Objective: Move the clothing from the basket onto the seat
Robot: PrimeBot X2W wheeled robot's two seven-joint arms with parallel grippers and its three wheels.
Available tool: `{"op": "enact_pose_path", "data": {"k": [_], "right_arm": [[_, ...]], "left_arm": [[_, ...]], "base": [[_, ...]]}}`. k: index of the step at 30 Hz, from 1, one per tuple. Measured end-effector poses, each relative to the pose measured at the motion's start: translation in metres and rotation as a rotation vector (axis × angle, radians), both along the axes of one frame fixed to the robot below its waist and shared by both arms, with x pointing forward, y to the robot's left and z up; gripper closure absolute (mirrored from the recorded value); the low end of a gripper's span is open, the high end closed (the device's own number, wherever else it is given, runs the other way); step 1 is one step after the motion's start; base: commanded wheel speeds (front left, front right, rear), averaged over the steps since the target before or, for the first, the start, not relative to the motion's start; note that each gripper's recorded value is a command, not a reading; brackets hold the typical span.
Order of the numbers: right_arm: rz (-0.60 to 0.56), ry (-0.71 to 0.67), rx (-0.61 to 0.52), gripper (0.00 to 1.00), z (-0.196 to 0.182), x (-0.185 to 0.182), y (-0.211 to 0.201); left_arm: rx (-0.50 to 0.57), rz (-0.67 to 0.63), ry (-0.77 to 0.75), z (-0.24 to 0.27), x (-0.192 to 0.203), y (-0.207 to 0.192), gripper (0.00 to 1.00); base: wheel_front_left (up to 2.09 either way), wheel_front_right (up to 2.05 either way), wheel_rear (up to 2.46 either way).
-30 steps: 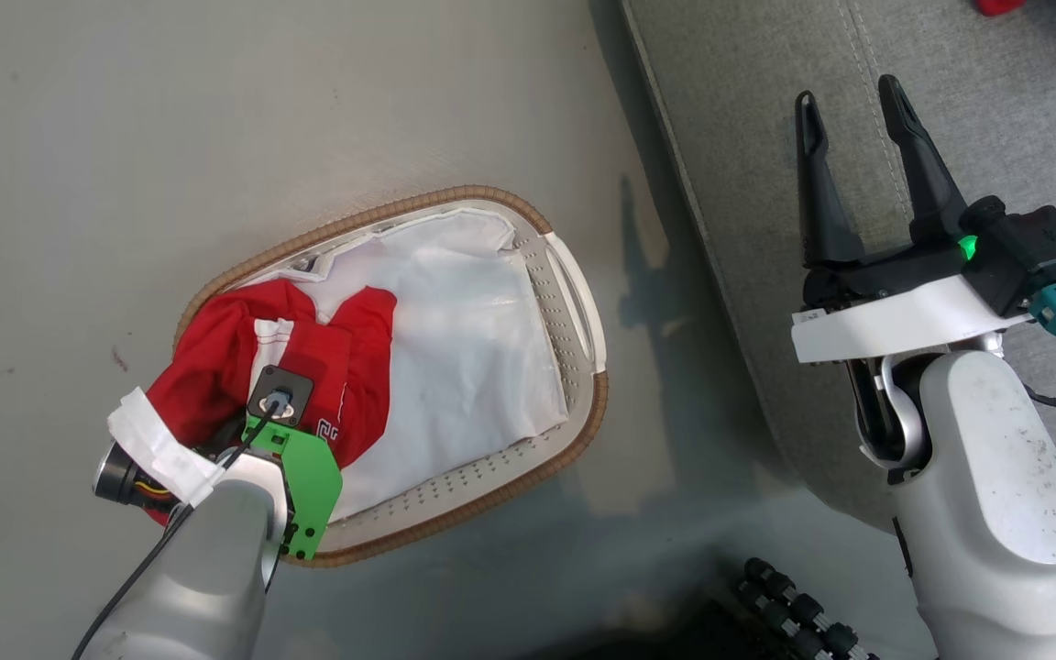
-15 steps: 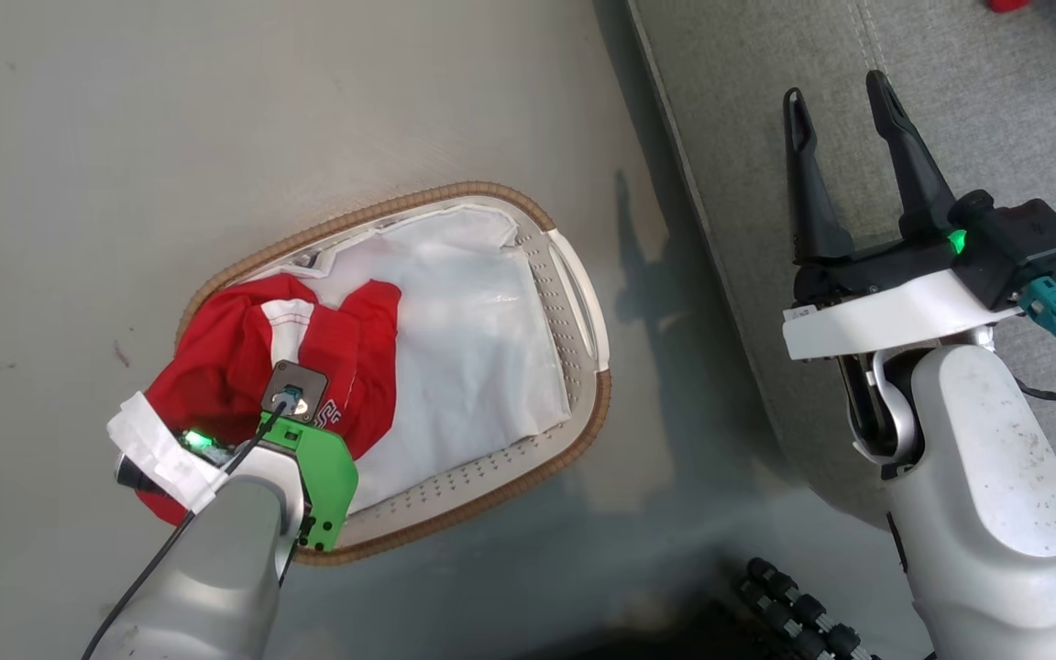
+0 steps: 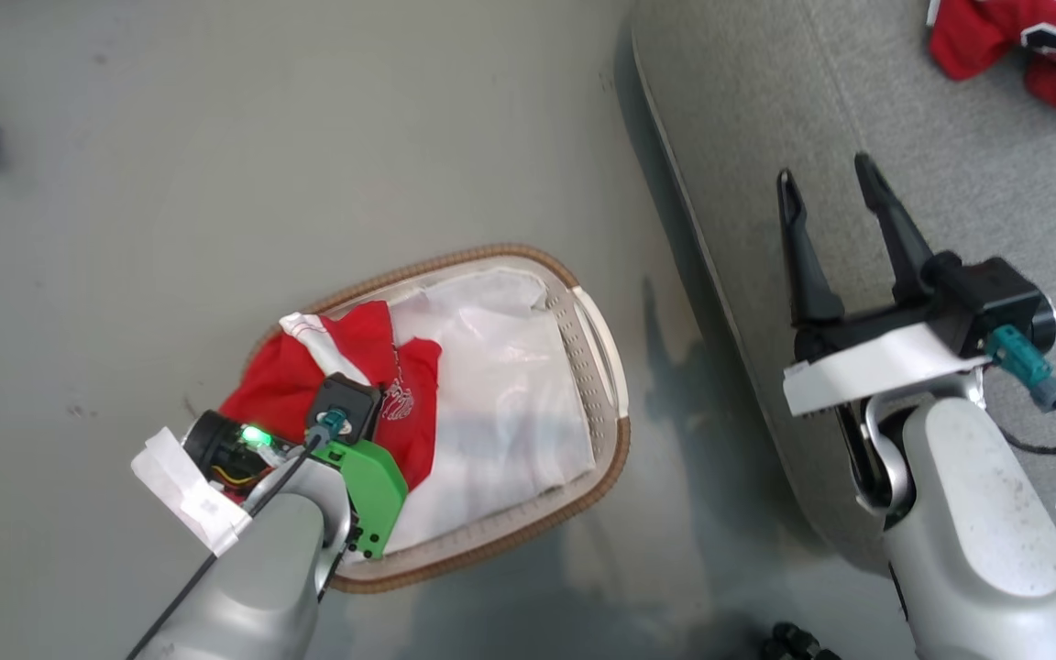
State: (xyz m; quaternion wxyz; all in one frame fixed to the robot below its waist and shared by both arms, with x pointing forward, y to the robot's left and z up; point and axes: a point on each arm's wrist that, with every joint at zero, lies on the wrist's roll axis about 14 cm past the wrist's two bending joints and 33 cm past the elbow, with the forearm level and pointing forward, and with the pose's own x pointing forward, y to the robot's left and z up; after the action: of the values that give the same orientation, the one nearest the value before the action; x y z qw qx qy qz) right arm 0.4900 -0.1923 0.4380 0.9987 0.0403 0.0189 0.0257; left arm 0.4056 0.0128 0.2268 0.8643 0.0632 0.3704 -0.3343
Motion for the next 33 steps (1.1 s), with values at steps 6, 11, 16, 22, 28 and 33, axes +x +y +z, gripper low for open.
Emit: {"op": "enact_pose_path", "data": {"k": [6,11,16,22,28,33], "right_arm": [[0.006,-0.007,-0.005,0.00,0.015,-0.023,0.005],[0.010,-0.020,-0.004,0.00,0.027,-0.044,0.008],[0.011,-0.044,-0.006,0.00,0.042,-0.066,0.010],[0.027,-0.103,-0.013,0.00,0.067,-0.085,0.016],[0.049,-0.172,-0.027,0.00,0.092,-0.097,0.023],[0.068,-0.208,-0.033,0.00,0.105,-0.103,0.029]], "left_arm": [[-0.089,0.025,-0.152,0.058,0.019,-0.008,1.00],[-0.137,0.016,-0.315,0.114,0.035,-0.007,1.00],[-0.167,-0.027,-0.481,0.180,0.043,-0.009,1.00],[-0.170,-0.075,-0.666,0.261,0.047,-0.005,1.00],[-0.181,-0.128,-0.847,0.347,0.042,-0.010,1.00],[-0.182,-0.157,-0.961,0.399,0.038,-0.012,1.00]], "base": [[0.00,0.00,0.00],[0.00,0.00,0.00],[0.00,0.00,0.00],[0.00,0.00,0.00],[0.00,0.00,0.00],[0.00,0.00,0.00]]}}
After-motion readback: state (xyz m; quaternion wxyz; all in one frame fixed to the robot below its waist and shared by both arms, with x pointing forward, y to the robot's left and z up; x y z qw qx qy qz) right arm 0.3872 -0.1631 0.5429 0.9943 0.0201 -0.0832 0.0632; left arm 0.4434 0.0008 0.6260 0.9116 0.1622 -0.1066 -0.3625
